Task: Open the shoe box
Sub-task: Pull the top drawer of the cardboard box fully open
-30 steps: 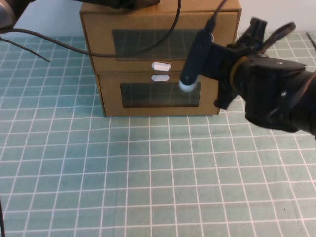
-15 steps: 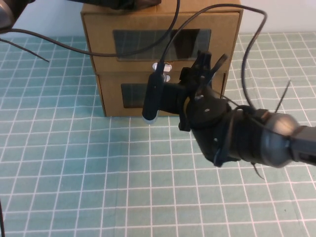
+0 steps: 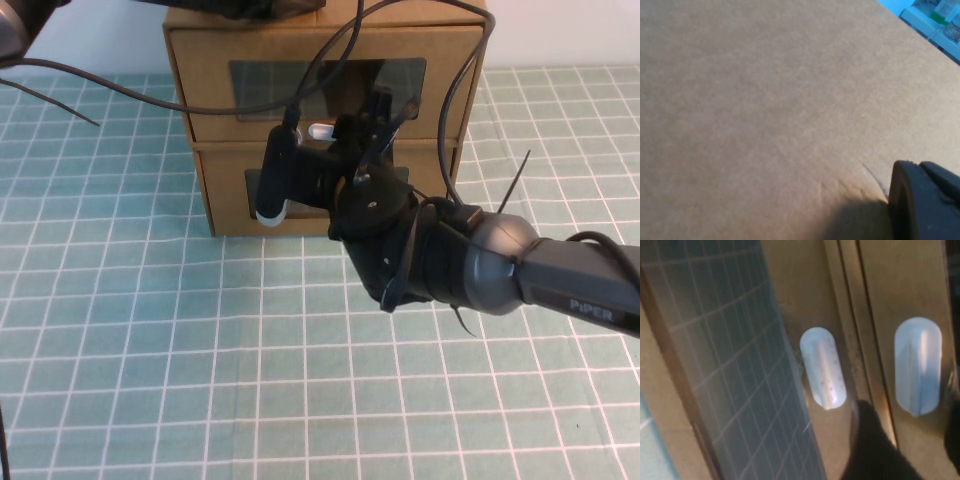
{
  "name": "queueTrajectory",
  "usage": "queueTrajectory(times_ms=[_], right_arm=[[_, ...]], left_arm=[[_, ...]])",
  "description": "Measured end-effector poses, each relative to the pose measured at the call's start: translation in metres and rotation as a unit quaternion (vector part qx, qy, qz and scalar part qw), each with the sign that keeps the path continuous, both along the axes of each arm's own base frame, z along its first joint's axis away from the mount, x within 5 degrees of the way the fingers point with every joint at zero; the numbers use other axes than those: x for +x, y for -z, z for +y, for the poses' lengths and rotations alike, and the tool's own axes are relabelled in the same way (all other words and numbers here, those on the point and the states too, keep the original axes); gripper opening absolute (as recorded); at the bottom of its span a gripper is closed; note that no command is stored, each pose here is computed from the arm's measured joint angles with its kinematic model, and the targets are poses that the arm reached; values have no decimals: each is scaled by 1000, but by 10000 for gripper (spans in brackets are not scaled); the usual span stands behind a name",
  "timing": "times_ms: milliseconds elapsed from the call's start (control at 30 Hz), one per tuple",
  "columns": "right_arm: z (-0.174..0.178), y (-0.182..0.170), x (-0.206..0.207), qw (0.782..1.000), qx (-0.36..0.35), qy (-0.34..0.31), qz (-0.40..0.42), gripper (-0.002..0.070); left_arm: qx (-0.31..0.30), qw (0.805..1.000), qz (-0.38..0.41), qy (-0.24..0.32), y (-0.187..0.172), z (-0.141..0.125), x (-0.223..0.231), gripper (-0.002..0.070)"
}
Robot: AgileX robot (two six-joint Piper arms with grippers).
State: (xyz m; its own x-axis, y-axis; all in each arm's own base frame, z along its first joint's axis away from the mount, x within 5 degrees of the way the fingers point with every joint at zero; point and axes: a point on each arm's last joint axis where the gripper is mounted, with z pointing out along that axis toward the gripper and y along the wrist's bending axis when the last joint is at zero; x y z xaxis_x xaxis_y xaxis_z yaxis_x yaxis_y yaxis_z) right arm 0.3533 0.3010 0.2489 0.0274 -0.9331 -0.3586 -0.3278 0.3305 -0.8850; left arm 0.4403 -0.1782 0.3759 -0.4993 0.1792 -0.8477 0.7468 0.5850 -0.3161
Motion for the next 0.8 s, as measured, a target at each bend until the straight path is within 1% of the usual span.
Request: queueTrajectory(times_ms=[200,367,433,500,567,600,667,800], right_arm=[[3,-1,2,1000,20,3,0,290],[8,-3,3,999,32,-10,2,277],[8,-3,5,999,34,-12,3,240],[7,-4,8,999,34,-8,-2,170],[6,-3,9,999,32,-7,-2,75],[6,0,10,1000,30,-6,0,46],[6,-1,10,1000,28,-7,-2,26],[7,0,9,1000,25,-4,-4,20]], left_arm=[[0,1000,0,0,0,0,0,-5],[0,1000,-1,-1,0,0,0,-5],[0,1000,-1,-1,0,0,0,-5],[-1,1000,-1,-1,0,0,0,-5],[-2,1000,-2,-3,0,0,1,-5],[-2,1000,-2,-3,0,0,1,-5],[-2,1000,-2,-3,0,0,1,-5],[-3,1000,1,-2,1,0,1,-5]])
